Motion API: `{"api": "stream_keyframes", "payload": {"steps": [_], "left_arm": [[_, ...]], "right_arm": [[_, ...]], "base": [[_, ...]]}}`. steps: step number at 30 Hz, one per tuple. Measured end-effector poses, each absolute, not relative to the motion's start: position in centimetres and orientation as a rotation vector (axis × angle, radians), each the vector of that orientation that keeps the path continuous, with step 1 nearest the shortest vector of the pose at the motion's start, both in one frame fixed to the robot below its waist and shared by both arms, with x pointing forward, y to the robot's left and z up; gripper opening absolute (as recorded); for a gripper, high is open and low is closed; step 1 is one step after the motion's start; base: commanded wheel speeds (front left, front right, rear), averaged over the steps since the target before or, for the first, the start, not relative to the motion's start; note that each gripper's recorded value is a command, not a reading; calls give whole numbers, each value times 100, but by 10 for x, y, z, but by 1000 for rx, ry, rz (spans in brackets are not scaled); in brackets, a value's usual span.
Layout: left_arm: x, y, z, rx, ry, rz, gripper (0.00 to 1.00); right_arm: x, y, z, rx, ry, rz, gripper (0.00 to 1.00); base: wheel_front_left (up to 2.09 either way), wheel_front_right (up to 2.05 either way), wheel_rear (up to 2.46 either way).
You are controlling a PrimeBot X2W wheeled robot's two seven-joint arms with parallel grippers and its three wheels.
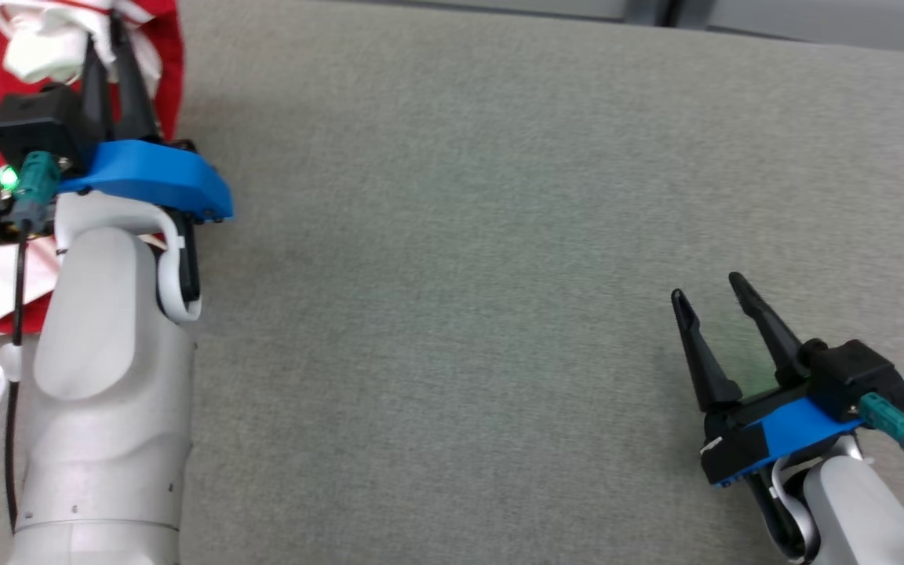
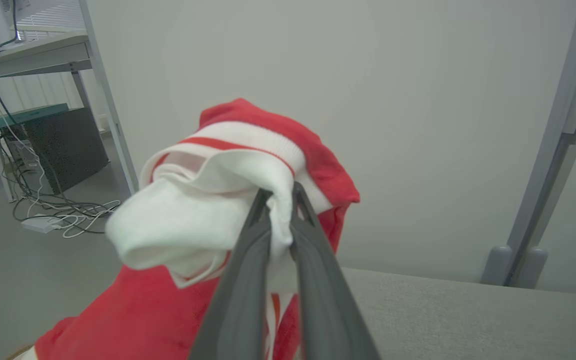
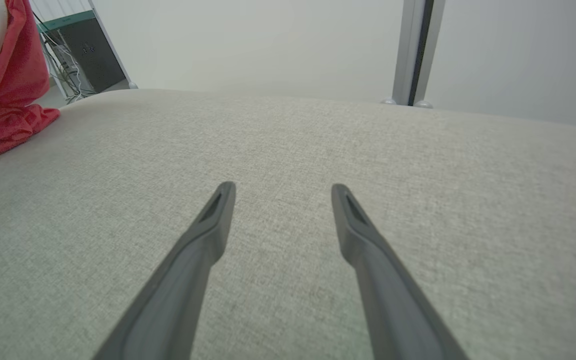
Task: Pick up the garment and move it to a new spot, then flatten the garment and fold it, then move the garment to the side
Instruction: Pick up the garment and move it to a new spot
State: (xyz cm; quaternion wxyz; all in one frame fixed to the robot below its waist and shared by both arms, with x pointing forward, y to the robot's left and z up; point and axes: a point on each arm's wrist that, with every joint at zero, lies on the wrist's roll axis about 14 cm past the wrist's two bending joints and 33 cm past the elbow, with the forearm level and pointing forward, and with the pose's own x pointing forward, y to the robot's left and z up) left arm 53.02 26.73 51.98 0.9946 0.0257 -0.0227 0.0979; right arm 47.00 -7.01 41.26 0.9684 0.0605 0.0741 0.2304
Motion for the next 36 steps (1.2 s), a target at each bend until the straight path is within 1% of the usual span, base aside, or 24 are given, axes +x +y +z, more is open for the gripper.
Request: {"api": "stream_keyframes", "payload": {"steps": [5,10,13,18,22,29,30,31,32,36], "left_arm": [[547,203,537,21,-101,23,0],[557,131,528,-14,-92,-158,0],[553,78,517,-48,-64,-297,0],[532,-6,500,-107,-13,-510,0],[506,-61,494,-140,18,-652,0],[454,-119,484,-201,90,-811,0],[449,-122,481,-202,101,-816,71],[444,-124,479,-201,110,-819,71],[441,-123,477,-201,118,-815,100],[432,-109,465,-194,153,-762,100]], "right_arm": [[458,-93,425,130,133,385,100],[447,-124,435,123,116,290,100],[439,-146,437,116,115,226,100],[422,-175,440,114,119,132,100],[407,-193,444,105,120,77,100],[387,-212,453,95,104,15,100],[386,-214,454,97,101,9,100],[384,-215,455,98,98,6,100],[383,-215,456,99,97,4,100],[379,-212,456,107,96,10,100]], "base": [[0,0,0],[0,0,0],[0,0,0],[0,0,0],[0,0,0],[0,0,0],[0,0,0],[0,0,0],[0,0,0],[0,0,0]]}}
